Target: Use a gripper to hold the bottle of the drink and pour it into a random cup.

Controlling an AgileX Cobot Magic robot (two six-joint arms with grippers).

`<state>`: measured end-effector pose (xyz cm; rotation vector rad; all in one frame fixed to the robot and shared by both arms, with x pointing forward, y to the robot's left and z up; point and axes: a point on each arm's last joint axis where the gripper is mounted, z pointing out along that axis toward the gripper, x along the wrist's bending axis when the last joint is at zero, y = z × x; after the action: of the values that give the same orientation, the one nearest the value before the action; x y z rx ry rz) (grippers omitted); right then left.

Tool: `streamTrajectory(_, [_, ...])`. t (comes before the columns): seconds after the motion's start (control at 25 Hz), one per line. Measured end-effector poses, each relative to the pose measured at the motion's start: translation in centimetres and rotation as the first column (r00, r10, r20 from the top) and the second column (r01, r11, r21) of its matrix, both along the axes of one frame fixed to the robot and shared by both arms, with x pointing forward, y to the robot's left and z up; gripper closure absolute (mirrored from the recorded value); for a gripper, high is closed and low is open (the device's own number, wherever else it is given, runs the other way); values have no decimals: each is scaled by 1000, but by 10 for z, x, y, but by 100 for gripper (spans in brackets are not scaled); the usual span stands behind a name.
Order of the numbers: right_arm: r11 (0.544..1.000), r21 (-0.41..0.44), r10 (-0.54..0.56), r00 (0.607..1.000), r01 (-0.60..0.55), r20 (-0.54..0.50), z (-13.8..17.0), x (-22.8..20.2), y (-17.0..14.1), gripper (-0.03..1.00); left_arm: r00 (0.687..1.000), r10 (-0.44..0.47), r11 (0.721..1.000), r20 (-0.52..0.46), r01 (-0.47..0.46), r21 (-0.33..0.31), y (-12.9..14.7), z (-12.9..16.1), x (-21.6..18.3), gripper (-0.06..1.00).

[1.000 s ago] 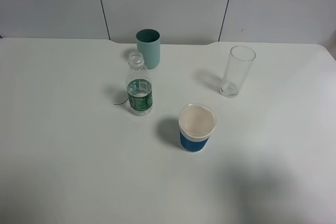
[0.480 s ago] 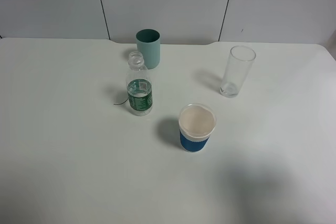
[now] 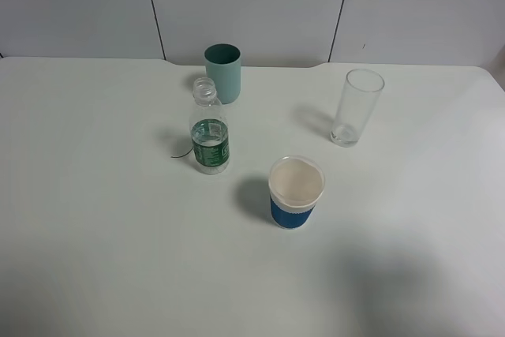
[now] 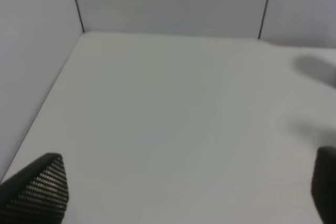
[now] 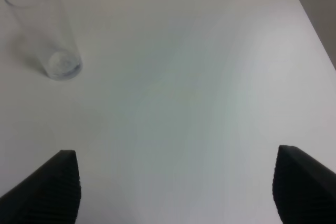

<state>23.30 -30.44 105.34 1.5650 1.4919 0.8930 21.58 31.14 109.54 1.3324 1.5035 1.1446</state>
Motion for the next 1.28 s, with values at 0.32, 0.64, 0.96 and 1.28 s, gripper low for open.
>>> streamTrajectory(0.32, [1000,0,0,1000,0,0,0,0,0,22,999,-31,999,-43,31,-9,-3,-14,9,2])
streamTrajectory(0.64, [1000,0,0,1000,0,0,0,0,0,22,986,-51,998,-160,45,-42,-5,-38,17,2])
streamTrajectory(0.96, [1000,0,0,1000,0,0,0,0,0,22,979,-89,996,-186,84,-33,-8,-41,17,2])
streamTrajectory(1.28, [1000,0,0,1000,0,0,0,0,0,22,978,-93,996,-186,89,-32,-8,-41,17,2])
